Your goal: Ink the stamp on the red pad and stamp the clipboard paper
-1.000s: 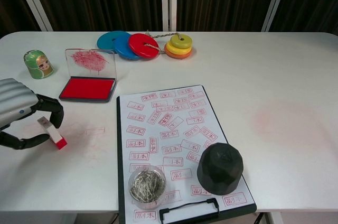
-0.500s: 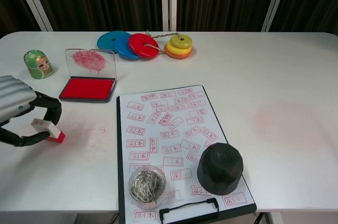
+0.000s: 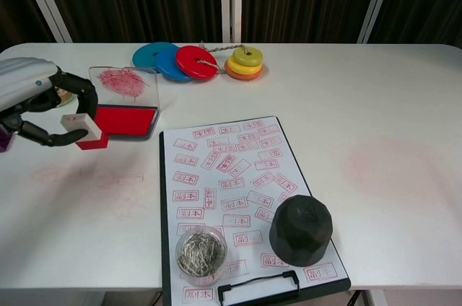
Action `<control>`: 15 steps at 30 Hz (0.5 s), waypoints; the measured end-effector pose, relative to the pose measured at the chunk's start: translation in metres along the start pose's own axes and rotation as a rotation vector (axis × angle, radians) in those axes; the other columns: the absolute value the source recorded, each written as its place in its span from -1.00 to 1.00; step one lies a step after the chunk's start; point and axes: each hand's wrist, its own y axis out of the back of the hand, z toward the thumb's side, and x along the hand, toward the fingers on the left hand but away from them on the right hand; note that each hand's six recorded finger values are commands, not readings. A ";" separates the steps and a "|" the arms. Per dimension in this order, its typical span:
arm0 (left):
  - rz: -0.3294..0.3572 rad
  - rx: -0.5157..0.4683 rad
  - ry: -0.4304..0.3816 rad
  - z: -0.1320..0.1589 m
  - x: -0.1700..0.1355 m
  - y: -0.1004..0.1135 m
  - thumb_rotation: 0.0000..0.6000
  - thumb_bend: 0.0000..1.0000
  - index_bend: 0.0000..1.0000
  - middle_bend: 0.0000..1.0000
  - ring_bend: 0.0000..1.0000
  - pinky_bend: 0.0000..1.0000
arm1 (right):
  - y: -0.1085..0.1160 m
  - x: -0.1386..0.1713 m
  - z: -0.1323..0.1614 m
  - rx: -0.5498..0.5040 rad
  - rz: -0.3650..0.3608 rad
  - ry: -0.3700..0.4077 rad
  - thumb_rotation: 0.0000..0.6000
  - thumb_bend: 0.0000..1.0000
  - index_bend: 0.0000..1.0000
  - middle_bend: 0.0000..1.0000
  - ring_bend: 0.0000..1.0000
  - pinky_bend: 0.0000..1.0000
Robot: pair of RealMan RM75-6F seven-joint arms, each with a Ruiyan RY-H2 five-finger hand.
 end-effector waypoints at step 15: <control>-0.004 -0.073 0.109 -0.040 0.068 -0.001 1.00 -0.16 0.38 0.37 1.00 1.00 | 0.003 0.000 -0.009 0.006 -0.005 -0.030 1.00 -0.45 -1.00 -1.00 -1.00 -1.00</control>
